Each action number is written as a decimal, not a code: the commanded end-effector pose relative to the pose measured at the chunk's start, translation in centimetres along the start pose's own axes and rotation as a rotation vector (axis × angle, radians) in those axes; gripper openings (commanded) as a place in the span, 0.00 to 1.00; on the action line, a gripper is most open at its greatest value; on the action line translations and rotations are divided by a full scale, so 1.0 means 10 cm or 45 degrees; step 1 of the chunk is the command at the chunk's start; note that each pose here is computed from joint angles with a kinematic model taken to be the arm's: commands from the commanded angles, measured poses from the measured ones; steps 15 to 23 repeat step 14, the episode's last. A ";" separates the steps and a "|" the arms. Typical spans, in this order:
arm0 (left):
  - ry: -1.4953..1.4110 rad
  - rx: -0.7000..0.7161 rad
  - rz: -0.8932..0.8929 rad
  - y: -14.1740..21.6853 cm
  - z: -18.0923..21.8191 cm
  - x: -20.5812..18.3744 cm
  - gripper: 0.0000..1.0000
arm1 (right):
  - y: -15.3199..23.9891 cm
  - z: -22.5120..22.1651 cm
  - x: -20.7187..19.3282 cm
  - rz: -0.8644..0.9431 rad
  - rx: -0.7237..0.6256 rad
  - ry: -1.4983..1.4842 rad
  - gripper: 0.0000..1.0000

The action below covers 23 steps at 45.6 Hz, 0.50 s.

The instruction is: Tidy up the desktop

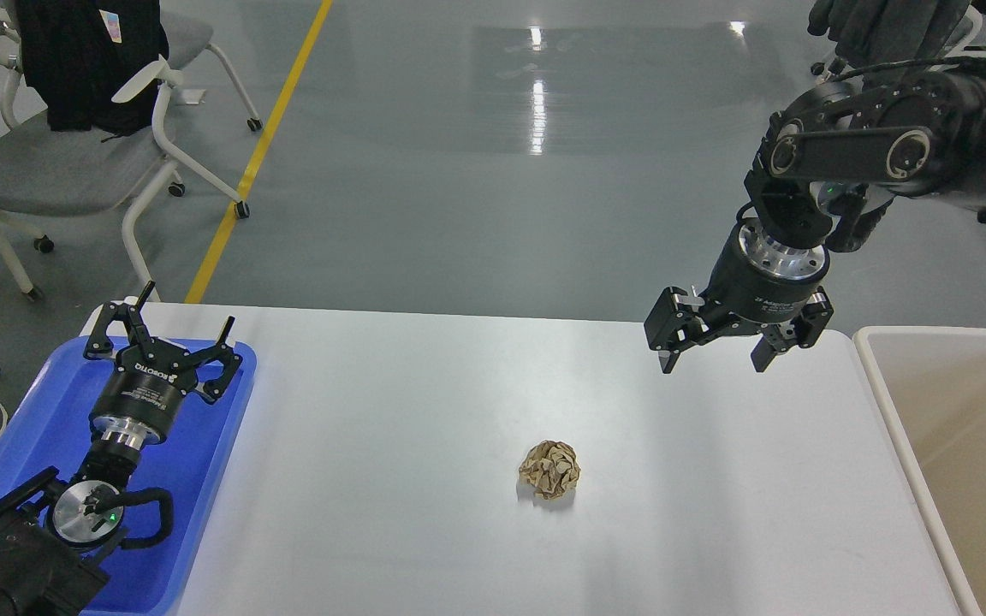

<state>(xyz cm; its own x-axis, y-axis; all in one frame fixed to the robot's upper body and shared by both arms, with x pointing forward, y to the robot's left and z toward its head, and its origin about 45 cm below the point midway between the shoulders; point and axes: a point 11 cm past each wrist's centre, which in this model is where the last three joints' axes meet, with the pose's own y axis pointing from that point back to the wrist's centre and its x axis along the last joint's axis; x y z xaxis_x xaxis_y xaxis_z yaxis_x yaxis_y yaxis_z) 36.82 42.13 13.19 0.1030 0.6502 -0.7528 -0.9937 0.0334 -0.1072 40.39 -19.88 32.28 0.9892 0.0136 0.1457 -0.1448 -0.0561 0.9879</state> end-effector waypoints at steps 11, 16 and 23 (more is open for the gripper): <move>0.000 -0.002 0.000 0.00 0.00 0.00 0.99 | -0.04 0.09 -0.03 -0.028 -0.085 -0.061 1.00; 0.000 0.000 0.000 0.00 0.00 0.00 0.99 | -0.04 0.09 -0.03 -0.027 -0.084 -0.057 1.00; 0.000 0.000 0.000 0.00 0.00 0.00 0.99 | -0.04 0.09 -0.03 -0.027 -0.084 -0.057 1.00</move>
